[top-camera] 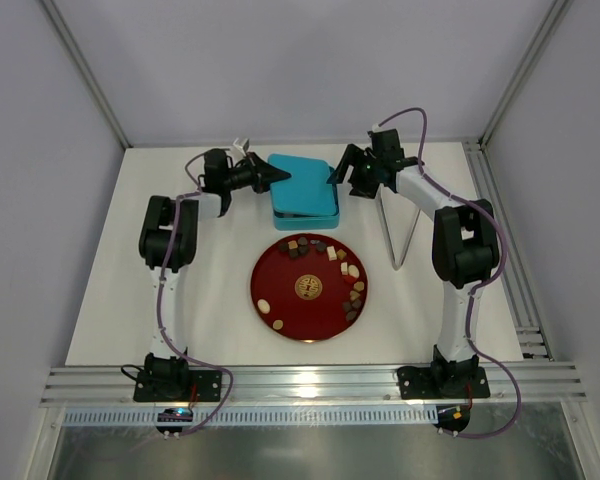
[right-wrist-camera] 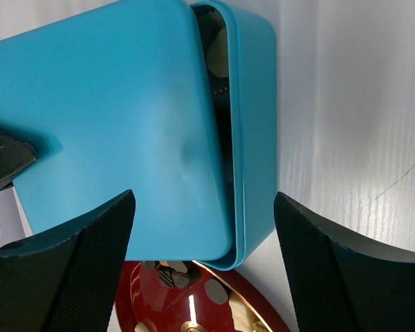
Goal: Pack the chocolate
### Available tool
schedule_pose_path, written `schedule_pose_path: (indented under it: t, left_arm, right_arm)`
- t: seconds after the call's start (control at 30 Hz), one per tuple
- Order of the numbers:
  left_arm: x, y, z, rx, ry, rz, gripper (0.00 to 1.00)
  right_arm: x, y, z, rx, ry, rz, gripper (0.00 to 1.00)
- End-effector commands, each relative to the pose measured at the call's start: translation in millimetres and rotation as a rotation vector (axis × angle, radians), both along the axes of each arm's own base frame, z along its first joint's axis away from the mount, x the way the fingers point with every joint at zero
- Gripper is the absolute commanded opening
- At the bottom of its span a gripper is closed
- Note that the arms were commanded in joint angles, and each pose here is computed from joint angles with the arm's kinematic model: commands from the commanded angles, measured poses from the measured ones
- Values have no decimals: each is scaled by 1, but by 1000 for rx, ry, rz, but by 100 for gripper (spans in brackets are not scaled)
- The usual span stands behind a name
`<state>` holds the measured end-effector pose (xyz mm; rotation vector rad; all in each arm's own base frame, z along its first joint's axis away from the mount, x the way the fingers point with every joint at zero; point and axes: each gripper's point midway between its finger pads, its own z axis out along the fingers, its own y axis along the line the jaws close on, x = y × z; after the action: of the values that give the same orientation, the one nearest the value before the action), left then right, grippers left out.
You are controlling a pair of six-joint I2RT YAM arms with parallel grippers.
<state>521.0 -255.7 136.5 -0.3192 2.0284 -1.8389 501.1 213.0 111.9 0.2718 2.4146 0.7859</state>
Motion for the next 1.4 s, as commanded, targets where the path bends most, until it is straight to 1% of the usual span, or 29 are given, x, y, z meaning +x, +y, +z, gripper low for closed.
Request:
schedule_pose_path:
  t: [0.0, 0.1, 0.3, 0.5, 0.97, 1.1, 1.37]
  left_arm:
    - [0, 7, 14, -31, -31, -14, 6]
    - [2, 10, 24, -74, -41, -8, 5]
    - [2, 11, 31, -96, -47, -11, 6]
    - [0, 10, 23, -97, -33, -24, 6]
    - [1, -6, 29, -117, -51, -52, 7]
    - [1, -5, 32, -129, -65, -46, 7]
    - [2, -9, 28, -143, -49, -50, 7]
  right_arm:
    - [14, 7, 25, 15, -86, 14, 81]
    - [14, 8, 28, 15, -95, 16, 81]
    - [14, 8, 28, 14, -95, 16, 80]
    - [14, 10, 26, 16, -93, 20, 80]
    - [14, 10, 23, 13, -89, 27, 80]
    - [13, 12, 18, 14, -79, 30, 80]
    - [13, 13, 15, 19, -73, 30, 80]
